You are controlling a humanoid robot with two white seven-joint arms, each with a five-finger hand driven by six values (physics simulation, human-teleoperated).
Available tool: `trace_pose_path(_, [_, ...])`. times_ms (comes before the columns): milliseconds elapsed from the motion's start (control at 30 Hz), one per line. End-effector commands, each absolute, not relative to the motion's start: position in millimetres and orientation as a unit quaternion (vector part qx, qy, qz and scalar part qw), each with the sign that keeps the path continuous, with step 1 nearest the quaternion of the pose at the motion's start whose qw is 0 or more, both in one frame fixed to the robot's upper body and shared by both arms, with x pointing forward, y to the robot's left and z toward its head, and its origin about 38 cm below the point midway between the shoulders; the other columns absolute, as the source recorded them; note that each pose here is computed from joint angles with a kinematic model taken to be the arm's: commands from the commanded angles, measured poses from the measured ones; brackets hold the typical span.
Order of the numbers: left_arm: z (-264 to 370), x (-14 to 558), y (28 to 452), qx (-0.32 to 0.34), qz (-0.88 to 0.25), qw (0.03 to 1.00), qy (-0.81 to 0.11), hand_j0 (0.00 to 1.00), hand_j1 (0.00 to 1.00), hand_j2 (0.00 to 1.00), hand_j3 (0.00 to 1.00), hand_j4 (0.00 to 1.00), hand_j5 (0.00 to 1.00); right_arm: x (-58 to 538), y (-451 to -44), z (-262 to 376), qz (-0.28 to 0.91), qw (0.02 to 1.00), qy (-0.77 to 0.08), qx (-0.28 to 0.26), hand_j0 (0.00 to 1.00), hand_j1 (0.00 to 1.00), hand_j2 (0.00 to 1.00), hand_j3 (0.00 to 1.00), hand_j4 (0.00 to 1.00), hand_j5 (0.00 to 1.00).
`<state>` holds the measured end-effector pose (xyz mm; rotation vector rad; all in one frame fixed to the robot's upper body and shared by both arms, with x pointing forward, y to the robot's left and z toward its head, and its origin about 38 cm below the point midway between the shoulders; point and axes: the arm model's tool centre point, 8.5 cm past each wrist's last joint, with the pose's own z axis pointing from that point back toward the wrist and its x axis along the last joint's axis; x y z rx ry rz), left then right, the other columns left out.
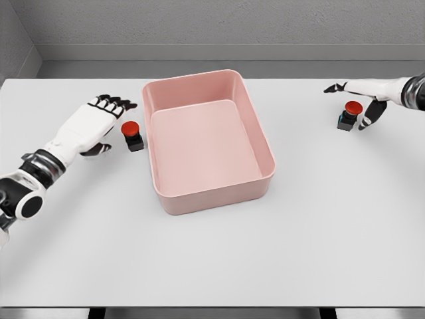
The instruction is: Put the industrial switch in the basket with both arms
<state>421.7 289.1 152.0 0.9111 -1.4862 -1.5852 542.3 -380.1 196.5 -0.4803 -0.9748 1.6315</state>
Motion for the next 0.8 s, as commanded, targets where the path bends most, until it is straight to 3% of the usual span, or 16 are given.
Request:
trace_pose_path(0, [146,425,292,0.356,-0.623,0.393,-0.575,0.92,0.92,0.92,0.92,0.92,0.92,542,-382,196,0.690,0.560,-0.411,-0.205,1.00,1.00,1.00,1.00,1.00,1.00])
trace_pose_path(333, [142,428,281,0.348,-0.621,0.396,-0.580,0.89,0.89,0.89,0.89,0.89,0.89,543,-380,192,0.690,0.562,-0.408,-0.203,0.97,0.97,0.97,0.97,0.97,0.97])
trace_pose_path(767, [139,428,282,0.339,-0.634,0.404,-0.566,0.89,0.89,0.89,0.89,0.89,0.89,543,-386,190,0.689,0.566,-0.404,-0.205,0.83,0.83,0.83,0.83,0.83,0.83])
